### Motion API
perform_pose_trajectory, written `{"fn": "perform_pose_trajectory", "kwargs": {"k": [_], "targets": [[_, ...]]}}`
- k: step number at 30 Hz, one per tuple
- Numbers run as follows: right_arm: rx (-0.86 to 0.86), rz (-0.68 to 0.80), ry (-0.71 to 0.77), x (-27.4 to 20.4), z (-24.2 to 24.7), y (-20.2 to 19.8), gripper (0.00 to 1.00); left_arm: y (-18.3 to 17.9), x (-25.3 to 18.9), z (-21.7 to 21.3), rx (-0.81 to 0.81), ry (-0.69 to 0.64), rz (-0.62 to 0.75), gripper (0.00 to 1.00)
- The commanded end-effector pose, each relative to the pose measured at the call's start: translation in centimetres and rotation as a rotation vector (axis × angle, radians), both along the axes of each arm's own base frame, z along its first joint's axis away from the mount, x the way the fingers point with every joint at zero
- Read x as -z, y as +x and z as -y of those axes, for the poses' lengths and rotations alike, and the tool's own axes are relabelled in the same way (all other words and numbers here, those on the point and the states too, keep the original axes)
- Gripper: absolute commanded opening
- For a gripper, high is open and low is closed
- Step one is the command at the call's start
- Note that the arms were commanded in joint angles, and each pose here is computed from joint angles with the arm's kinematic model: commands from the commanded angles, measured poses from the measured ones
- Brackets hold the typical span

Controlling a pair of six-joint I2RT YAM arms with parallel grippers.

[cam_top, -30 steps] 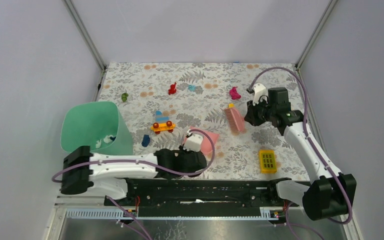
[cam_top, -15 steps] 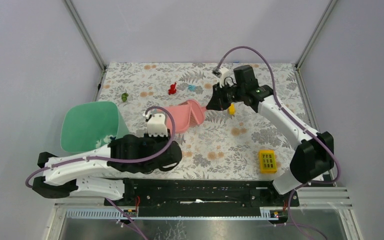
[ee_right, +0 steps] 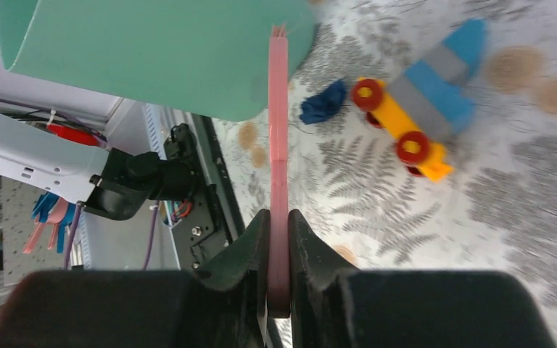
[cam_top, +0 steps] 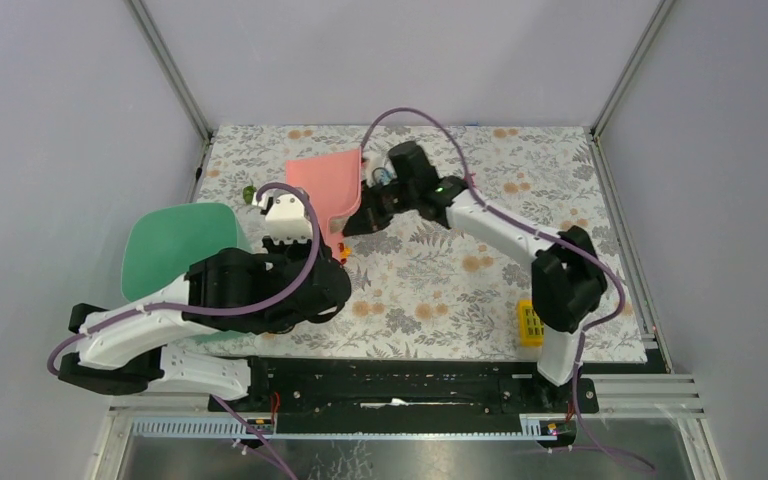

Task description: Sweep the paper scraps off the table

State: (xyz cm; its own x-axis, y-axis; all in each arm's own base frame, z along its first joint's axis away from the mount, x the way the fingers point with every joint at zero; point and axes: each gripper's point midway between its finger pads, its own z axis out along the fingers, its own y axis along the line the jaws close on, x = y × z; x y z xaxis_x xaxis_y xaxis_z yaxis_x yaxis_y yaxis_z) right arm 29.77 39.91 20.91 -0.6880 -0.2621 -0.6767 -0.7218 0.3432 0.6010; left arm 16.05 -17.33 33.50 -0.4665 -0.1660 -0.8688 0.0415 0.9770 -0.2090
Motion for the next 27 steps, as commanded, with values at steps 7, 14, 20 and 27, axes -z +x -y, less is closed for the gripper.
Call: {"fn": "perform_pose_trajectory", "kwargs": {"k": [7,14,20,27], "targets": [[0.154,-0.022,0.034,0.9,-8.6,0.4,0.0,1.0,-1.1,-1.1,-0.045,0.033,0.076,0.0],[0.209,-0.029,-0.08,4.1,-8.0,1.1,0.0,0.8,-0.6,-2.2,-0.06,0.005,0.069,0.0],[0.161,-0.028,-0.175,5.8,-5.7,-0.9,0.0,0.8,0.0,-2.4,-0.061,0.016,0.066,0.0],[0.081,0.072,-0.328,6.5,-0.1,-3.8,0.0,0.9,-0.2,-2.6,-0.06,0.024,0.076,0.0]]}}
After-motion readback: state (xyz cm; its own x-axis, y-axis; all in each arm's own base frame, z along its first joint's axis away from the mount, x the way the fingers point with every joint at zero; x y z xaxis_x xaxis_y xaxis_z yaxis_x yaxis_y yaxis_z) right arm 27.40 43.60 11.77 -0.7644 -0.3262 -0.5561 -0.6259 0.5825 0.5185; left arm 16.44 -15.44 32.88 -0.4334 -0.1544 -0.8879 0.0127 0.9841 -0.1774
